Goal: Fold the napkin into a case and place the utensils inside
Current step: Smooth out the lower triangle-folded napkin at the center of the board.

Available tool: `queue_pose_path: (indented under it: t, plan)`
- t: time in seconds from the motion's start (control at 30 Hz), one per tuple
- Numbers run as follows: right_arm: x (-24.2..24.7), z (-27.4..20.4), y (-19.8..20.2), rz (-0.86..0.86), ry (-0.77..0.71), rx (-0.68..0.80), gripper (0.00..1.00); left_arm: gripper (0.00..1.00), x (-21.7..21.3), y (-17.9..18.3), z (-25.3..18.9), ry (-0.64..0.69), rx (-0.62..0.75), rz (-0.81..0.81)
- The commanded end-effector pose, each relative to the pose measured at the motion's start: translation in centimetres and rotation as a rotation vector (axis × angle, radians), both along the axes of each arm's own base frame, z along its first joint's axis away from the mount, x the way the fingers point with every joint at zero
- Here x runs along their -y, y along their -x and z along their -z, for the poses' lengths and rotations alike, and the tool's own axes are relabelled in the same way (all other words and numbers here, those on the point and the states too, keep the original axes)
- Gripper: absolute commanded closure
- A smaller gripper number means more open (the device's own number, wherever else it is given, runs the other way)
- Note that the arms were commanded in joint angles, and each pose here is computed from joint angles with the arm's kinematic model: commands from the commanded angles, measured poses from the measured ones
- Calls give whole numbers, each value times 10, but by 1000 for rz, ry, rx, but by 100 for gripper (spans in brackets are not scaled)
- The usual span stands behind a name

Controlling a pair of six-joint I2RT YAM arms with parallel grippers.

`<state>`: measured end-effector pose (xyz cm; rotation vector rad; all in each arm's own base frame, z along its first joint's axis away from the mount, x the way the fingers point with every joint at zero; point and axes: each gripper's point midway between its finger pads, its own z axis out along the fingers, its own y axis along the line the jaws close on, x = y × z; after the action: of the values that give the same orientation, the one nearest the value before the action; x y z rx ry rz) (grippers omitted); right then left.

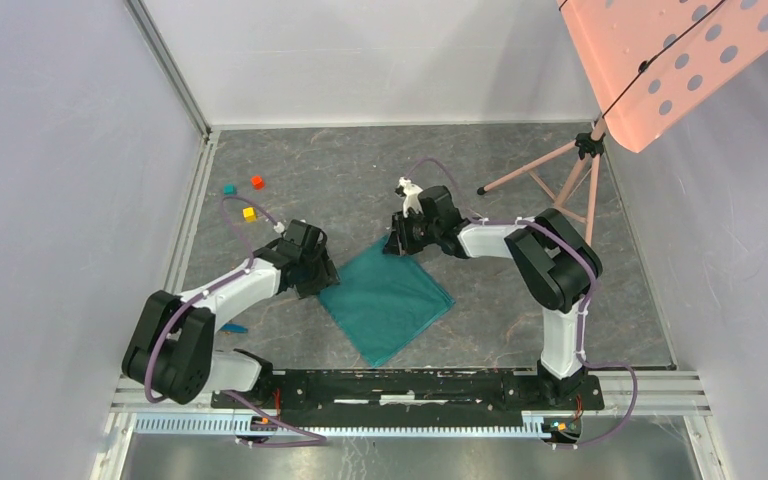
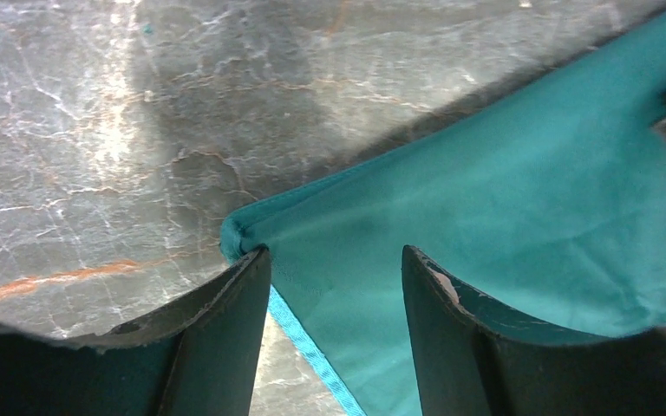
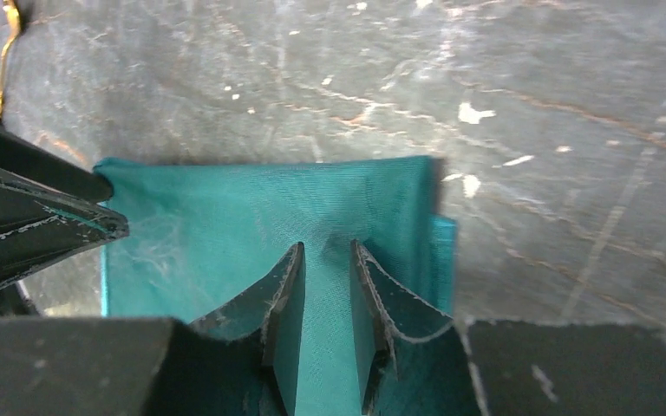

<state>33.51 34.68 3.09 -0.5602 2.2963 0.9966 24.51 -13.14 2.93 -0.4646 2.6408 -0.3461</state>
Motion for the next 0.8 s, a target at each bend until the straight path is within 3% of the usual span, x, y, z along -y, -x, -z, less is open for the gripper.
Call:
queue_pose_path:
  t: [0.0, 0.2, 0.37, 0.5, 0.77]
  plan:
    - [11, 7, -16, 5, 35, 70, 69, 36, -23, 5, 21, -112, -36, -8]
    - [18, -1, -23, 9, 113, 99, 70, 36, -26, 1, 11, -143, -21, 25]
    - [8, -45, -11, -29, 94, 150, 64, 31, 11, -7, -27, 43, 42, 103]
    - [2, -46, 20, -82, 92, 135, 61, 31, 29, -7, -33, 151, 39, 98]
    - [21, -8, 30, -12, 159, 116, 75, 32, 24, -16, 4, 105, -35, 64]
